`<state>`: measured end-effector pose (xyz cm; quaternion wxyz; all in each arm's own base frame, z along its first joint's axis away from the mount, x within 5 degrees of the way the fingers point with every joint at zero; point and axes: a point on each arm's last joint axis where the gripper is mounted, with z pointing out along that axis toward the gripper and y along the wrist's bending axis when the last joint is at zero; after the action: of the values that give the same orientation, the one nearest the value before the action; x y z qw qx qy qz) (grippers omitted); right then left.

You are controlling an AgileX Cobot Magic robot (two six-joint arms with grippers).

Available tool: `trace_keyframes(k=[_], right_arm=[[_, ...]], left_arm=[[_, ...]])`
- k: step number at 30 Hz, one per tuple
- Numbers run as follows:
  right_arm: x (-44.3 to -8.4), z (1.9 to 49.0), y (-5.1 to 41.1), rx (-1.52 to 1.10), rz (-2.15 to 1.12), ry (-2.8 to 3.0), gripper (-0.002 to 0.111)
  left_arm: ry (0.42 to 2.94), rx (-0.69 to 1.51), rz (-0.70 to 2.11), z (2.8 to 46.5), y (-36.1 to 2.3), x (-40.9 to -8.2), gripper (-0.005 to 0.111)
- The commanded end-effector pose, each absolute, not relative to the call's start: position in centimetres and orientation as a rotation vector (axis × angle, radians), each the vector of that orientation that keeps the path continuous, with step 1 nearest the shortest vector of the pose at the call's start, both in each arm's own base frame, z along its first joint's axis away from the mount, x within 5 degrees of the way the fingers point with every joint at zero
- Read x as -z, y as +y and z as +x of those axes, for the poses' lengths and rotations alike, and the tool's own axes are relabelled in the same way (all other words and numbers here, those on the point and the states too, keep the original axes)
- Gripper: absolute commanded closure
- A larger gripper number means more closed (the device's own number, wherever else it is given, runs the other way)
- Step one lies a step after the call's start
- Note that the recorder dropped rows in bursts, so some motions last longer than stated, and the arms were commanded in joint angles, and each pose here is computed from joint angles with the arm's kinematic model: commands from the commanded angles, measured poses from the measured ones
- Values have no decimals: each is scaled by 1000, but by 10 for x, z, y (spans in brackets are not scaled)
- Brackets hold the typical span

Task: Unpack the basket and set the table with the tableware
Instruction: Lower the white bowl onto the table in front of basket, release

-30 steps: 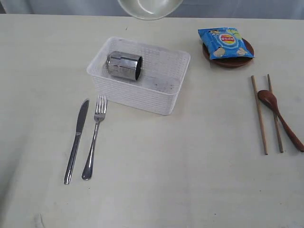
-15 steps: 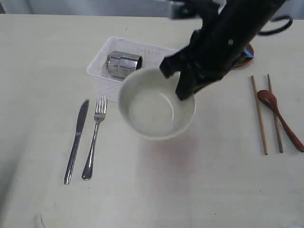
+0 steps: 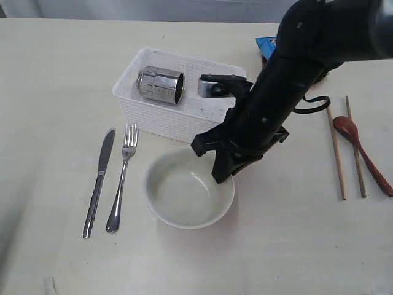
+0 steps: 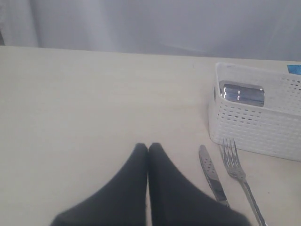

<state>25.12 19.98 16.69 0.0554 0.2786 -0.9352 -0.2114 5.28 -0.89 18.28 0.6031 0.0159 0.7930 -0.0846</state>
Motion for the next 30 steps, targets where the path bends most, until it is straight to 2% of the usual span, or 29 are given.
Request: trace_keyframes(k=[1,12,14,19,21,25,30], right_arm=[[-158,248,211,597,917,-2856,109],[-145,243,204,504,877,-2866,107],[-144,242,203,493,881,-2868,100],[-144,243,203,487,874,-2877,68],[-148,242,203,493,880,-2878,61],[-177,249,200,542,885,-2912,62],[-247,275,188,676,821,-3097,62]], left_arm=[[1834,196,44,53,-9,-182,107],[1834,196,44,53,-9,-182,107],[1834,196,44,53,-9,-182,107],[1834,196,44,53,-9,-182,107],[1834,196,44,53,-9,-182,107],[1834,196,44,53,-9,-182,107],[1834,196,44,53,-9,-182,107]])
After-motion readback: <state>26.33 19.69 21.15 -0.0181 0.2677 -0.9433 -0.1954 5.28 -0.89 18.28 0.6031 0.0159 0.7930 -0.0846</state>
